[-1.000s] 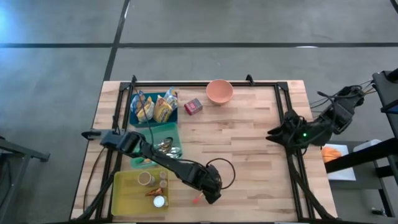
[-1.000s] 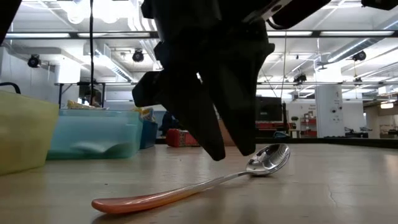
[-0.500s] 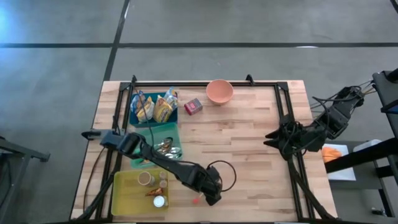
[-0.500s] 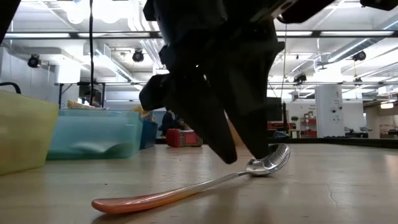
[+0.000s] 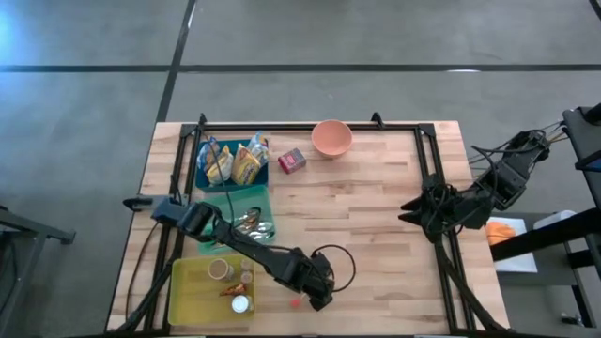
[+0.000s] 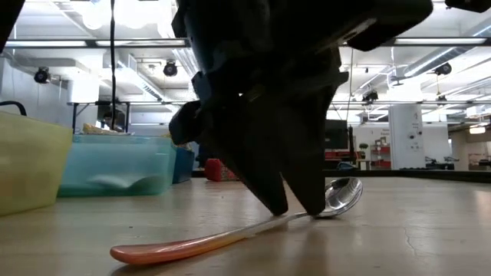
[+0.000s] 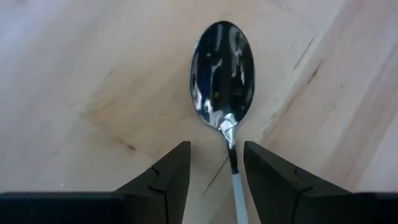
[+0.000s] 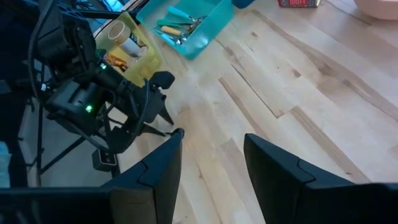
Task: Pick & Place Food Item
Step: Put the orange spoon into the light blue bin
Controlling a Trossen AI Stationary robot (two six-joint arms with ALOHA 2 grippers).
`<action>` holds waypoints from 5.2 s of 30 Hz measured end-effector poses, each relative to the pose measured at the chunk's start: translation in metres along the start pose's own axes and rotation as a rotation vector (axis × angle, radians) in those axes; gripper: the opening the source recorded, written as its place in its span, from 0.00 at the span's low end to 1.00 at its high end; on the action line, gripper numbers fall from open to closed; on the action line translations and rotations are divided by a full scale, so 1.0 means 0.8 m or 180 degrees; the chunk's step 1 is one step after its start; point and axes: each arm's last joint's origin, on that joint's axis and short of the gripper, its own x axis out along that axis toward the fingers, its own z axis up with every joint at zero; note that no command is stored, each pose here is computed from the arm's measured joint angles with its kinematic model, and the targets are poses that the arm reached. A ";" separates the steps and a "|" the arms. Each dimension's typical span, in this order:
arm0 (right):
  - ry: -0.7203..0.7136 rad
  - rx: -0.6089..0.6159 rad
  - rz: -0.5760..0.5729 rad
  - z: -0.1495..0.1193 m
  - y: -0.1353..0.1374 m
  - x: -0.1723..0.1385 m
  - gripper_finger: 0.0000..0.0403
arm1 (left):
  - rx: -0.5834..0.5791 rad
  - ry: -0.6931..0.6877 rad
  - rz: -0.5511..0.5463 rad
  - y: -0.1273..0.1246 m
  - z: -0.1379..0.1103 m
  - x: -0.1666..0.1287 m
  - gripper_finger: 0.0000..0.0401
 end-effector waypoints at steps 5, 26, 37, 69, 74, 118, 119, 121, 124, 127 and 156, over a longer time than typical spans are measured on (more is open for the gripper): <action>0.0016 0.0001 0.0007 0.000 0.000 0.000 0.42 | -0.0045 -0.0015 -0.0163 -0.006 0.001 0.000 0.39; 0.0097 -0.0018 0.0023 -0.002 0.002 0.002 0.42 | 0.0126 0.0256 0.0394 0.017 -0.009 0.001 0.26; 0.0097 -0.0020 0.0023 -0.002 0.002 0.002 0.42 | 0.0168 0.0430 0.0317 0.020 -0.005 0.002 0.01; 0.0099 -0.0107 0.0014 -0.003 0.001 0.003 0.42 | -0.0081 0.0130 0.0125 0.046 0.026 -0.191 0.00; 0.0118 -0.0111 -0.0048 -0.008 -0.001 0.010 0.42 | -0.0140 0.0060 0.0242 0.081 0.029 -0.253 0.00; -0.0111 0.0215 -0.0237 -0.015 0.011 0.033 0.42 | -0.0004 0.0824 0.0099 0.297 -0.057 -0.174 0.00; -0.0106 0.0207 -0.0251 -0.015 0.012 0.034 0.42 | -0.0008 0.0809 0.0087 0.298 -0.057 -0.171 0.00; -0.0097 0.0191 -0.0276 -0.017 0.014 0.037 0.42 | -0.0029 0.0799 0.0069 0.300 -0.058 -0.167 0.00; -0.0088 0.0172 -0.0302 -0.018 0.015 0.040 0.42 | -0.0046 0.0803 0.0063 0.302 -0.059 -0.164 0.00; -0.0089 0.0174 -0.0300 -0.018 0.016 0.041 0.42 | -0.0017 0.0793 0.0047 0.304 -0.059 -0.161 0.00; -0.0128 0.0213 -0.0248 -0.017 0.018 0.041 0.42 | 0.0005 0.0731 0.0122 0.321 -0.070 -0.123 0.00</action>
